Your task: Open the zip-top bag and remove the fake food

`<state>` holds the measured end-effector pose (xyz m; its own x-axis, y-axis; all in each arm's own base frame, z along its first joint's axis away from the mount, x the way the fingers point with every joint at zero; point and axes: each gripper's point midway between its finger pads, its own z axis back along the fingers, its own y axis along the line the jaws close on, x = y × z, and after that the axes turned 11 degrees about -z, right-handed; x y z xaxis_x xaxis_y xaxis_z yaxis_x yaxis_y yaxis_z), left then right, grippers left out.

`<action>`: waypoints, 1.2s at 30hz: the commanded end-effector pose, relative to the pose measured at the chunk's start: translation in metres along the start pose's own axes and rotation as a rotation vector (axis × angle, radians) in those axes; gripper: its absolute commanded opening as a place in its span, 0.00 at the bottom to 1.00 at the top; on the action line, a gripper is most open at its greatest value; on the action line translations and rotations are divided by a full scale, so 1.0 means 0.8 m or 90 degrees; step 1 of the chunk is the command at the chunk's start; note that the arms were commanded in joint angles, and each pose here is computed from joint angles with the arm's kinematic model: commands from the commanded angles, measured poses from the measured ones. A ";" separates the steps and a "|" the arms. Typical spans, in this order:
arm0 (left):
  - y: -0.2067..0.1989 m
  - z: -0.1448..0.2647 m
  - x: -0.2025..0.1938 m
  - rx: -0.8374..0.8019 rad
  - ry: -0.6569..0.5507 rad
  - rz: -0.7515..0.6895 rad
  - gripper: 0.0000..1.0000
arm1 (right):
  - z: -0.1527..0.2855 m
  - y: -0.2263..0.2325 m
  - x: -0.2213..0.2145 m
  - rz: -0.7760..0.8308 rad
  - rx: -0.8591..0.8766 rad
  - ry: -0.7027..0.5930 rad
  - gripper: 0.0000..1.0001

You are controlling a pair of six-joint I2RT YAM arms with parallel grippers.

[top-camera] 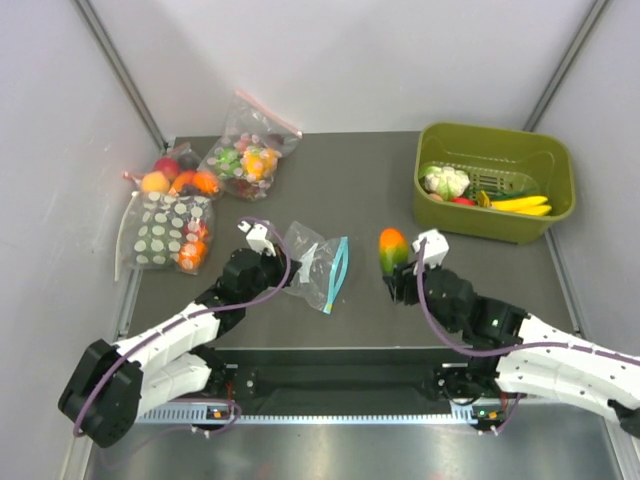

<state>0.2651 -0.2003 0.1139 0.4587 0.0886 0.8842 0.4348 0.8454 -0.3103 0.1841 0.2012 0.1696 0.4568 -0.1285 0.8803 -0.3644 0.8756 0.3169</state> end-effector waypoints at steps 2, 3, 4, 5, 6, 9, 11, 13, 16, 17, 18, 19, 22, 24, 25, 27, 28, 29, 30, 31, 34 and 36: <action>-0.011 0.002 0.023 -0.023 -0.026 -0.003 0.00 | 0.002 -0.005 0.120 0.004 0.008 -0.129 0.33; -0.012 0.003 0.023 -0.026 -0.025 -0.002 0.00 | 0.003 -0.007 0.136 0.007 0.007 -0.144 0.33; -0.012 0.004 0.023 -0.025 -0.024 -0.002 0.00 | 0.001 -0.015 0.151 0.025 -0.008 -0.156 0.33; -0.012 0.006 0.024 -0.027 -0.027 -0.002 0.00 | 0.006 -0.036 0.185 0.014 -0.043 -0.192 0.34; -0.012 0.007 0.022 -0.027 -0.024 -0.001 0.00 | 0.001 -0.038 0.193 0.023 -0.033 -0.186 0.33; -0.014 0.009 0.023 -0.032 -0.025 -0.001 0.00 | -0.002 -0.085 0.241 -0.002 -0.059 -0.218 0.33; -0.016 0.011 0.022 -0.038 -0.023 0.000 0.00 | -0.008 -0.144 0.267 -0.037 -0.125 -0.233 0.33; -0.016 0.012 0.020 -0.039 -0.018 -0.001 0.00 | -0.019 -0.192 0.280 -0.068 -0.167 -0.224 0.32; -0.016 0.014 0.020 -0.040 -0.018 -0.005 0.00 | -0.034 -0.250 0.291 -0.094 -0.236 -0.208 0.33; -0.016 0.014 0.020 -0.039 -0.018 -0.007 0.00 | -0.038 -0.261 0.291 -0.098 -0.251 -0.202 0.33; -0.015 0.015 0.019 -0.038 -0.017 -0.009 0.00 | -0.050 -0.279 0.284 -0.107 -0.272 -0.186 0.35; -0.015 0.015 0.020 -0.036 -0.018 -0.011 0.00 | -0.049 -0.290 0.292 -0.110 -0.286 -0.192 0.37; -0.015 0.016 0.020 -0.035 -0.014 -0.018 0.00 | -0.060 -0.322 0.287 -0.125 -0.318 -0.180 0.42; -0.015 0.016 0.021 -0.037 -0.015 -0.020 0.00 | -0.066 -0.333 0.284 -0.130 -0.324 -0.172 0.55; -0.015 0.015 0.020 -0.037 -0.012 -0.022 0.00 | -0.066 -0.339 0.284 -0.132 -0.327 -0.173 0.62; -0.016 0.014 0.022 -0.039 -0.013 -0.023 0.00 | -0.068 -0.344 0.281 -0.134 -0.331 -0.168 0.79; -0.017 0.013 0.021 -0.042 -0.009 -0.024 0.00 | -0.067 -0.345 0.280 -0.134 -0.333 -0.168 0.82; -0.017 0.012 0.021 -0.043 -0.009 -0.025 0.00 | -0.068 -0.345 0.280 -0.134 -0.334 -0.169 0.86; -0.017 0.012 0.022 -0.043 -0.010 -0.025 0.00 | -0.067 -0.346 0.280 -0.134 -0.336 -0.169 0.88; -0.018 0.011 0.022 -0.046 -0.009 -0.025 0.00 | -0.067 -0.346 0.278 -0.135 -0.337 -0.167 0.89; -0.019 0.009 0.024 -0.047 -0.009 -0.025 0.00 | -0.063 -0.342 0.279 -0.131 -0.332 -0.173 0.93; -0.020 0.009 0.026 -0.049 -0.011 -0.027 0.00 | -0.055 -0.331 0.281 -0.128 -0.316 -0.187 0.94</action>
<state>0.2516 -0.2013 0.1147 0.4813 0.0457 0.8754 0.4811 0.8210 -0.3074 0.4189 -0.0401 0.2215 0.3268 -0.3874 0.8620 0.2241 0.9179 0.3276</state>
